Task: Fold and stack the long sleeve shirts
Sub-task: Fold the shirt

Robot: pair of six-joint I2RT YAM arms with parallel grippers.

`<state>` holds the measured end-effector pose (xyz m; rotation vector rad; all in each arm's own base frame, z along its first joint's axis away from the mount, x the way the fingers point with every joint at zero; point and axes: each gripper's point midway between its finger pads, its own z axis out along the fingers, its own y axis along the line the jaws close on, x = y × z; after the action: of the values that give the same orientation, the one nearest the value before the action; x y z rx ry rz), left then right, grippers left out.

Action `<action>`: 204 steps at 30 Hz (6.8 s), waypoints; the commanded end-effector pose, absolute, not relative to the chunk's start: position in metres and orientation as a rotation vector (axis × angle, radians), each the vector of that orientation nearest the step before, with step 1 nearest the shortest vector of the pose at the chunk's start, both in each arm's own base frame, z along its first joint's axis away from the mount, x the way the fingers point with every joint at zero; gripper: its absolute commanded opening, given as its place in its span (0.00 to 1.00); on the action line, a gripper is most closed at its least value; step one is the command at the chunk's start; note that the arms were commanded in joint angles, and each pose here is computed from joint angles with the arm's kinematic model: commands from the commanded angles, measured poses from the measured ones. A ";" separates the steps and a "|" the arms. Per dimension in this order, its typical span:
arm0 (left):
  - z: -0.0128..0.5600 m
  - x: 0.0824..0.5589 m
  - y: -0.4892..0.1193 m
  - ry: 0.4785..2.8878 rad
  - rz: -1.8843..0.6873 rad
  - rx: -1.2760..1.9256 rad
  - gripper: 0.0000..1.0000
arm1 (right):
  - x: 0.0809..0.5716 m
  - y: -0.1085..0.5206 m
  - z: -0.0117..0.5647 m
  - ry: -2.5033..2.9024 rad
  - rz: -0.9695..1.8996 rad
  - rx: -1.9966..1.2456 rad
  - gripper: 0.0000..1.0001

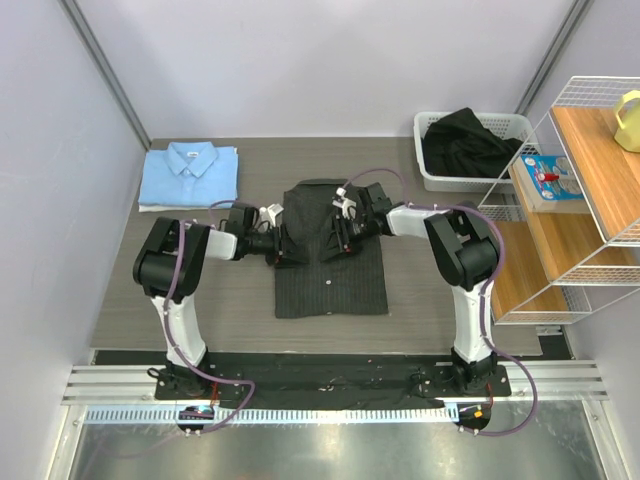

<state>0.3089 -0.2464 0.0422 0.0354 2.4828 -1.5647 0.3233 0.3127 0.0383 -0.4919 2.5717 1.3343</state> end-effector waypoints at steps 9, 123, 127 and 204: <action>0.115 0.259 -0.236 2.383 -1.651 0.307 0.46 | 0.307 0.297 0.120 2.436 1.434 -0.475 0.50; 0.140 0.072 -0.261 1.352 -0.323 1.966 0.00 | 0.257 0.297 0.012 2.616 1.234 -1.188 0.30; 0.172 0.077 -0.269 1.282 -0.301 1.971 0.00 | 0.232 0.298 0.015 2.618 1.278 -1.212 0.30; 0.058 0.246 -0.303 1.663 -0.418 1.990 0.06 | 0.303 0.270 0.039 2.470 1.152 -1.315 0.35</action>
<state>0.2894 -0.3033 0.0500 1.9865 1.6080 -0.3091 0.3327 0.2656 0.0264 -1.2526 2.4882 1.1005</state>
